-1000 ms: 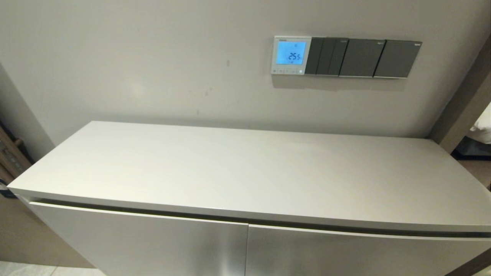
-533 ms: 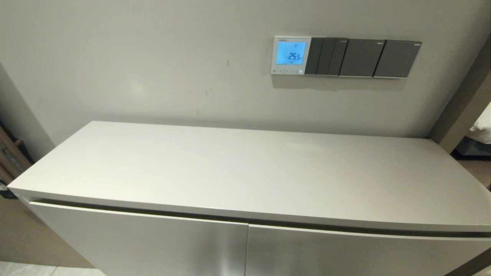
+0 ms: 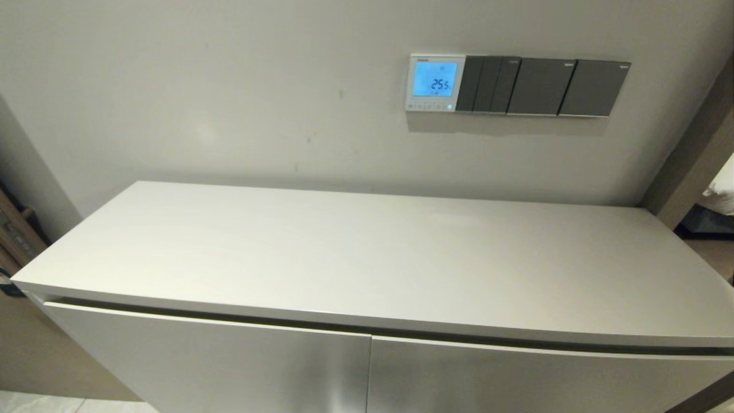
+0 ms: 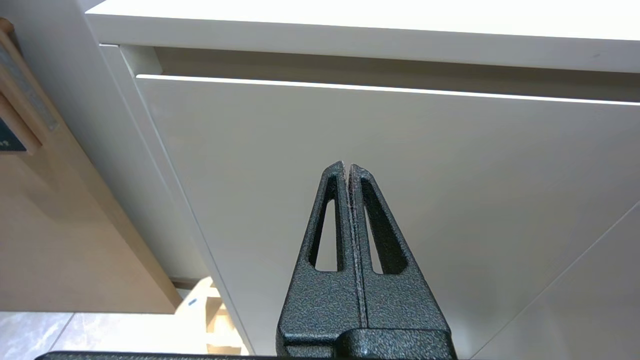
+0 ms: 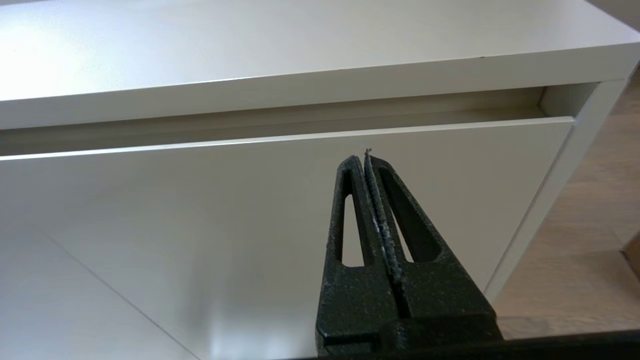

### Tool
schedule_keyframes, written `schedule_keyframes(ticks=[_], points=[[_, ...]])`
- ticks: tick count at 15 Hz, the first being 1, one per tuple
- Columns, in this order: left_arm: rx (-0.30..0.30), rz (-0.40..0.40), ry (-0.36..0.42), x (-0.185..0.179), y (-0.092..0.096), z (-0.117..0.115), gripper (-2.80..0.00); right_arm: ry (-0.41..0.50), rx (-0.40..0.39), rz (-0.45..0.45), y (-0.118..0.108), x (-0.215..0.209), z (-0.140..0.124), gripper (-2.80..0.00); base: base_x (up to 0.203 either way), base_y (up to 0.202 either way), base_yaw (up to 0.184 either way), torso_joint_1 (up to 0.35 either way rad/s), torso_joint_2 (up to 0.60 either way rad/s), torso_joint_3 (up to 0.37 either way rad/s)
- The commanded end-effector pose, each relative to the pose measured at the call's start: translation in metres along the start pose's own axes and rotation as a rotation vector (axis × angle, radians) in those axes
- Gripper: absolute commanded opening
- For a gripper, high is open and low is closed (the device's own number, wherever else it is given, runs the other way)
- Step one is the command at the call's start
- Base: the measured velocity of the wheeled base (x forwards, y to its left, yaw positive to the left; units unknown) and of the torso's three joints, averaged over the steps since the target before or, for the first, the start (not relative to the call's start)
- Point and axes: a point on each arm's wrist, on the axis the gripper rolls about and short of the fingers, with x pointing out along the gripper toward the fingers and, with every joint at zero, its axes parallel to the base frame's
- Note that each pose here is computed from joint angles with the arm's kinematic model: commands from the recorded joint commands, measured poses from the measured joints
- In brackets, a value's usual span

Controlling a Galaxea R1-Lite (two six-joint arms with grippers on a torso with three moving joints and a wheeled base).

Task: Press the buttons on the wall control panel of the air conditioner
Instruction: Turn off the central air conditioner

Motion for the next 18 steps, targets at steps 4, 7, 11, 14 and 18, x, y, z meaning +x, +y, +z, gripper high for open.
schedule_keyframes(ticks=[4,7,11,14,18], points=[[0.000,0.000,0.002,0.0001,0.0000,0.0000,-2.80,0.030,-0.006,-0.008,-0.0003,0.0005,-0.0029,-2.80,0.000,0.000,0.000,0.000,0.00,0.000],[0.000,0.000,-0.001,0.0000,0.0000,0.0001,-2.80,0.031,0.000,-0.008,-0.0003,0.0003,-0.0032,-2.80,0.000,0.000,0.000,0.000,0.00,0.000],[0.000,0.000,0.000,0.0000,0.0000,0.0000,-2.80,0.033,0.000,-0.008,-0.0003,0.0006,-0.0030,-2.80,0.000,0.000,0.000,0.000,0.00,0.000],[0.000,0.000,0.002,0.0001,0.0000,0.0000,-2.80,0.034,0.003,-0.008,-0.0003,0.0006,-0.0031,-2.80,0.000,0.000,0.000,0.000,0.00,0.000],[0.000,0.000,0.002,0.0001,0.0000,0.0000,-2.80,0.036,0.006,-0.009,-0.0003,0.0007,-0.0031,-2.80,0.000,0.000,0.000,0.000,0.00,0.000]])
